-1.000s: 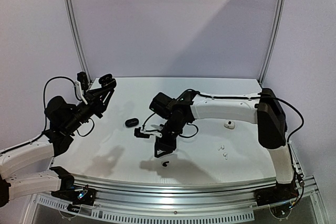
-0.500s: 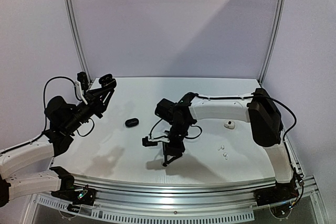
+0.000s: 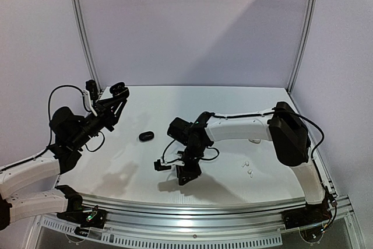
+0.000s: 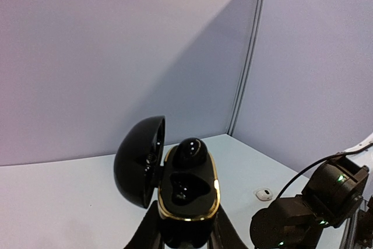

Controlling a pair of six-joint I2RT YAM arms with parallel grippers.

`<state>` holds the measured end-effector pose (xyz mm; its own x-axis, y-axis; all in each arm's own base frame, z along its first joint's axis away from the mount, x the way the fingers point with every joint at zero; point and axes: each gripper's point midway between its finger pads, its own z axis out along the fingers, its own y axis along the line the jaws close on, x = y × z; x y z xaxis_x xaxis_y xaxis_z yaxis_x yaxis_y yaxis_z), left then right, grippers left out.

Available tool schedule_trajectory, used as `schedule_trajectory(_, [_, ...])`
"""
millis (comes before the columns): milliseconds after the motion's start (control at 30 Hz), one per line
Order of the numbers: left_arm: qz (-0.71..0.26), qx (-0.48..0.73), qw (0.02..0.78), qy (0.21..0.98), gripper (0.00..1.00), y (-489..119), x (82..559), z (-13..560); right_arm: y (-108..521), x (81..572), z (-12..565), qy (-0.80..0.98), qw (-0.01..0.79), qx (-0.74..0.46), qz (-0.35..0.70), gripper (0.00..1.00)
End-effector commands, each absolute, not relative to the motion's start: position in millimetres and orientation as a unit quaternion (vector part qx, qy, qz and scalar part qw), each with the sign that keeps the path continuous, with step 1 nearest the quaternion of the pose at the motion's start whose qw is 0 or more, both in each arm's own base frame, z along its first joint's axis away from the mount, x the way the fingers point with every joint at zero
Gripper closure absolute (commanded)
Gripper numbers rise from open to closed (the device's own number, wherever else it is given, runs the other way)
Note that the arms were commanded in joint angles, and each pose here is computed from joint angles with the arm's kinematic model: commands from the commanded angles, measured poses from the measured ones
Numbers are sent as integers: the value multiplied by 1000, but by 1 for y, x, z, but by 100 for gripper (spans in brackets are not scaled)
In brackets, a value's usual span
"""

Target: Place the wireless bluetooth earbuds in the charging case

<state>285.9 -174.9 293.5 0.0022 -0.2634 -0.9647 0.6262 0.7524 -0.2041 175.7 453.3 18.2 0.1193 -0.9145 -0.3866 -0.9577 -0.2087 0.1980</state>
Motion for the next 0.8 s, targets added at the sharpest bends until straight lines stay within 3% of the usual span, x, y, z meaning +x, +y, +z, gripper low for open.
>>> schedule_trajectory(0, [-317,148,697,626,100,-174,284,294,439,172,-4,633,28,-749,194,71])
schedule_trajectory(233, [-316,148,698,625,100,-173,285,294,433,166,-3,643,25,-744,183,76])
schedule_trajectory(433, [-315,147,698,626,100,-173,285,294,427,191,-5,727,69,-672,126,89])
schedule_trajectory(767, [-318,147,697,626,100,-174,285,293,371,250,4,885,191,-423,12,99])
